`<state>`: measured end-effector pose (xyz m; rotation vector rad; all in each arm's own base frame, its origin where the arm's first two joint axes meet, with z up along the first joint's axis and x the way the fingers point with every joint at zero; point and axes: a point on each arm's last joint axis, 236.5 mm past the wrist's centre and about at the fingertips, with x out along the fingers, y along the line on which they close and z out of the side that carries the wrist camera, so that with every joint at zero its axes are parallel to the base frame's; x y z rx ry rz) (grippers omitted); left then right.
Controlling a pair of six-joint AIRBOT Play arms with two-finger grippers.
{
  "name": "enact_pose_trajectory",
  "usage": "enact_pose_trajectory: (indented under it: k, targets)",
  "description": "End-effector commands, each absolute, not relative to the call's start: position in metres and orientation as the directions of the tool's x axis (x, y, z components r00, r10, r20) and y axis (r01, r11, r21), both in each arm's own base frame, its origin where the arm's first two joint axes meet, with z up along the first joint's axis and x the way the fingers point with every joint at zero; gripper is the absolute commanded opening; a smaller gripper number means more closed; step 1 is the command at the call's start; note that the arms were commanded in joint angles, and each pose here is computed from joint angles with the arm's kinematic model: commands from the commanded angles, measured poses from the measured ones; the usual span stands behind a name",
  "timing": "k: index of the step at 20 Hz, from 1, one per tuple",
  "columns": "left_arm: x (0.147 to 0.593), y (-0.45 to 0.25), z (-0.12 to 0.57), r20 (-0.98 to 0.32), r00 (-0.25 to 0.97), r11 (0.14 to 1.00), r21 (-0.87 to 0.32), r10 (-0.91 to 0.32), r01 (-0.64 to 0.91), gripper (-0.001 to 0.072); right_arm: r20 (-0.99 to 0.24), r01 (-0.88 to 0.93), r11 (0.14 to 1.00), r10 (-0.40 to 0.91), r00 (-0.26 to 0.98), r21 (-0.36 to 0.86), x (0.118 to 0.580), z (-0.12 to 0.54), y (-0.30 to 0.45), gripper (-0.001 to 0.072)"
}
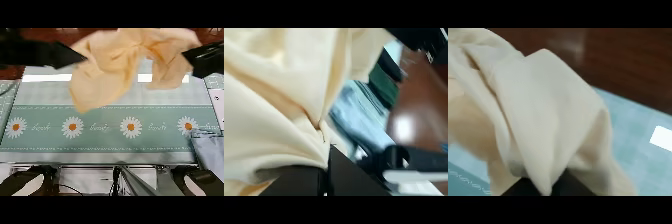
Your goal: Fold the shirts.
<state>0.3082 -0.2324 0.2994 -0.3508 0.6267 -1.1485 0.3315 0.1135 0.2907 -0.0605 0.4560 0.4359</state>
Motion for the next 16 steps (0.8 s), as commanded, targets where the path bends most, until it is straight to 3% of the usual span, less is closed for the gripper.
enact_pose_trajectory:
  k: [1, 3, 7, 14, 16]
  targets:
    - [0.28, -0.185, 0.372, -0.258, 0.55, 0.608, -0.33, -0.794, 0.722, 0.0018, -0.367, -0.304, 0.952, 0.27, 0.891, -0.039, 0.299, 0.333, 0.077, 0.0025]
    - [0.266, -0.167, 0.371, -0.309, 0.62, 0.691, -0.27, -0.721, 0.67, 0.0019, -0.43, -0.299, 0.953, 0.254, 0.866, -0.038, 0.285, 0.32, 0.072, 0.0025]
    - [0.233, -0.157, 0.35, -0.424, 0.601, 0.726, -0.261, -0.678, 0.636, 0.0018, -0.513, -0.33, 0.944, 0.276, 0.813, -0.016, 0.264, 0.302, 0.076, 0.0025]
    - [0.171, -0.147, 0.374, -0.363, 0.695, 0.777, -0.167, -0.621, 0.608, 0.0018, -0.304, -0.315, 0.949, 0.302, 0.903, 0.009, 0.2, 0.368, 0.069, 0.0024]
    - [0.159, -0.147, 0.372, -0.368, 0.691, 0.779, -0.213, -0.623, 0.589, 0.0018, -0.342, -0.293, 0.953, 0.3, 0.89, 0.075, 0.187, 0.364, 0.068, 0.0024]
